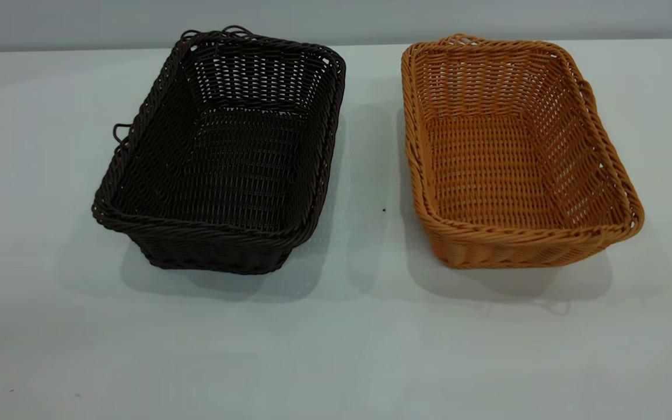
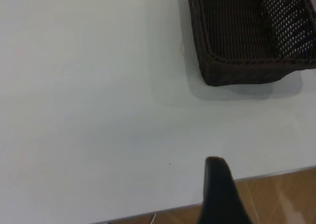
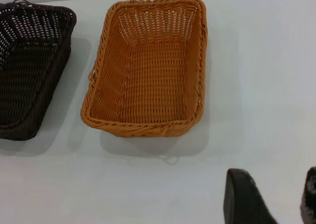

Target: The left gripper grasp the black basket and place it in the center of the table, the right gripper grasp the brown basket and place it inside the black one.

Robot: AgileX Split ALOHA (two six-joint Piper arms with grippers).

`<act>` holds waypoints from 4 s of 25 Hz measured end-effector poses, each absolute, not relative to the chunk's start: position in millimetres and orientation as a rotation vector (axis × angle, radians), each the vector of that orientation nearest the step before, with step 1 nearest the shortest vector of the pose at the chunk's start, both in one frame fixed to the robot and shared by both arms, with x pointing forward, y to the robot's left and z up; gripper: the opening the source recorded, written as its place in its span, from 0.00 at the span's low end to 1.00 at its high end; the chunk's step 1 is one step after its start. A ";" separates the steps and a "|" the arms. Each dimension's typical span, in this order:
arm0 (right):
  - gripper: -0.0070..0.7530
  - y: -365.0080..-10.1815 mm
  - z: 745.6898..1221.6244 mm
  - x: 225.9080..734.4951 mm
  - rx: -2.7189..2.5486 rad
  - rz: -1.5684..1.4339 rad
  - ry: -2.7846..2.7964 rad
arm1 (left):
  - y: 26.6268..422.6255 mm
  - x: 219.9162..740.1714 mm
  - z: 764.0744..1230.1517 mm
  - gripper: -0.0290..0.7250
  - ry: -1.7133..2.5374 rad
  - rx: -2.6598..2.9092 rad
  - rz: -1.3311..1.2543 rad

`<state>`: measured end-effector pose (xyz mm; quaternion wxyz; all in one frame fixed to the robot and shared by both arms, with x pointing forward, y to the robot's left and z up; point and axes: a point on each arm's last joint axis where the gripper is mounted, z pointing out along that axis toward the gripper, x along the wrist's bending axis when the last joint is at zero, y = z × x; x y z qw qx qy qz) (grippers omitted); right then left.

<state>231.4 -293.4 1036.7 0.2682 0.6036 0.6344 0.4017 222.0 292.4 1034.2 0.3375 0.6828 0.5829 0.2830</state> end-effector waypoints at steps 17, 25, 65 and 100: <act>0.32 -293.4 1036.7 231.4 1.628 1.083 1.711 | 292.4 222.0 1034.2 0.58 1.519 1.779 0.737; 0.32 -293.3 1036.7 231.4 1.628 1.084 1.711 | 292.4 222.0 1034.2 0.58 1.519 1.779 0.737; 0.77 -253.4 1001.5 370.3 2.028 0.763 2.247 | 293.1 433.3 1028.8 0.58 1.824 1.955 0.533; 0.72 -191.9 808.5 517.0 3.494 0.544 0.467 | 266.0 605.9 933.6 0.58 1.858 2.133 0.323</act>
